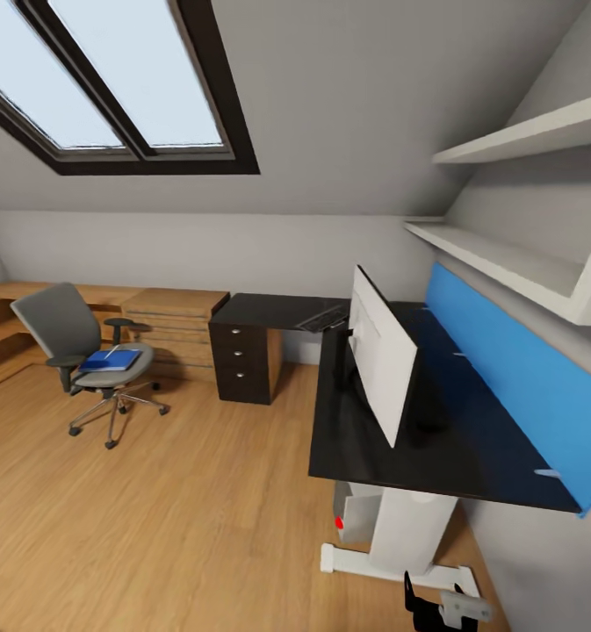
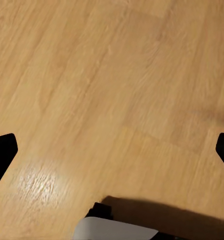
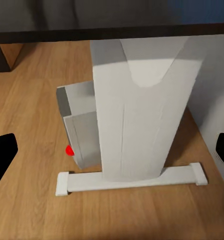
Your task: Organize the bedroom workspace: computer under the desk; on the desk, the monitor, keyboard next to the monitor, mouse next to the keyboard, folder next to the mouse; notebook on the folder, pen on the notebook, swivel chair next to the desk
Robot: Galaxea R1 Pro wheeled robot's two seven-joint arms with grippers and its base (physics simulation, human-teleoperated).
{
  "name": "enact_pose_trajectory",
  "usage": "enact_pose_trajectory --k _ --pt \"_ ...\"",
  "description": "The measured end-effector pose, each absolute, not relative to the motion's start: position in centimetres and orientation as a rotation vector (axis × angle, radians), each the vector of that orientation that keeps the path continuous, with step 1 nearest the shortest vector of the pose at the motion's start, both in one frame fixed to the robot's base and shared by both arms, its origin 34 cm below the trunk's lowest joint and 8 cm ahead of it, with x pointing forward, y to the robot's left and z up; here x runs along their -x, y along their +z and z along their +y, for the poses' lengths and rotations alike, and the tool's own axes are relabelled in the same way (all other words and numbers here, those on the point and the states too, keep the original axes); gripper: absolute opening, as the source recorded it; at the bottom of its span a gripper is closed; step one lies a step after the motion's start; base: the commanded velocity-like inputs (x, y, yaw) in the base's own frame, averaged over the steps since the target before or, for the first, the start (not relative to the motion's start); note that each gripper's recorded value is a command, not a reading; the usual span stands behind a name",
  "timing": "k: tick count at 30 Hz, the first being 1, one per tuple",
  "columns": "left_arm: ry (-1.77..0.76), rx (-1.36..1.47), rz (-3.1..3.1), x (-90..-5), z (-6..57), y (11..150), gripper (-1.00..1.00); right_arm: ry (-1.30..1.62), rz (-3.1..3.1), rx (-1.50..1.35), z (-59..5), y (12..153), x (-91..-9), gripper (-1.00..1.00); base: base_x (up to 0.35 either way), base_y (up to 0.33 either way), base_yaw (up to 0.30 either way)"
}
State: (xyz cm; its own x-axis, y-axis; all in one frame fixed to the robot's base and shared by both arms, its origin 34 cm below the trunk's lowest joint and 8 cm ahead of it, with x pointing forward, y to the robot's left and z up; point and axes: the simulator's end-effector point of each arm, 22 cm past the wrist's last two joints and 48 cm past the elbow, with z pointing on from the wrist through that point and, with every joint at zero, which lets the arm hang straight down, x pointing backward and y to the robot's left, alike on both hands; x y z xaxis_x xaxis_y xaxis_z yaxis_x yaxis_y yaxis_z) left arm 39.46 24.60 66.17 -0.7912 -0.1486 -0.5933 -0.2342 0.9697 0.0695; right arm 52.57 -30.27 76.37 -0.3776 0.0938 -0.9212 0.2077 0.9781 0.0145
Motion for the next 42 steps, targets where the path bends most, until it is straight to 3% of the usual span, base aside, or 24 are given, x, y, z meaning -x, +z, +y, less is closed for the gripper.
enact_pose_trajectory --k 8,15,42 --pt "0.185 0.263 2.497 -39.2 24.6 66.8 1.00 -0.123 1.964 -0.215 -30.2 76.8 -52.0 1.00 0.000 -0.350 0.000" --pt "0.152 0.237 2.548 -36.6 22.2 66.4 1.00 -0.095 2.046 -0.251 -28.1 74.9 -48.8 1.00 0.000 0.000 0.000" --pt "0.198 0.220 2.649 -32.3 23.8 65.0 1.00 -0.075 2.348 -0.257 -27.1 69.7 -44.1 1.00 0.000 0.000 -0.010"
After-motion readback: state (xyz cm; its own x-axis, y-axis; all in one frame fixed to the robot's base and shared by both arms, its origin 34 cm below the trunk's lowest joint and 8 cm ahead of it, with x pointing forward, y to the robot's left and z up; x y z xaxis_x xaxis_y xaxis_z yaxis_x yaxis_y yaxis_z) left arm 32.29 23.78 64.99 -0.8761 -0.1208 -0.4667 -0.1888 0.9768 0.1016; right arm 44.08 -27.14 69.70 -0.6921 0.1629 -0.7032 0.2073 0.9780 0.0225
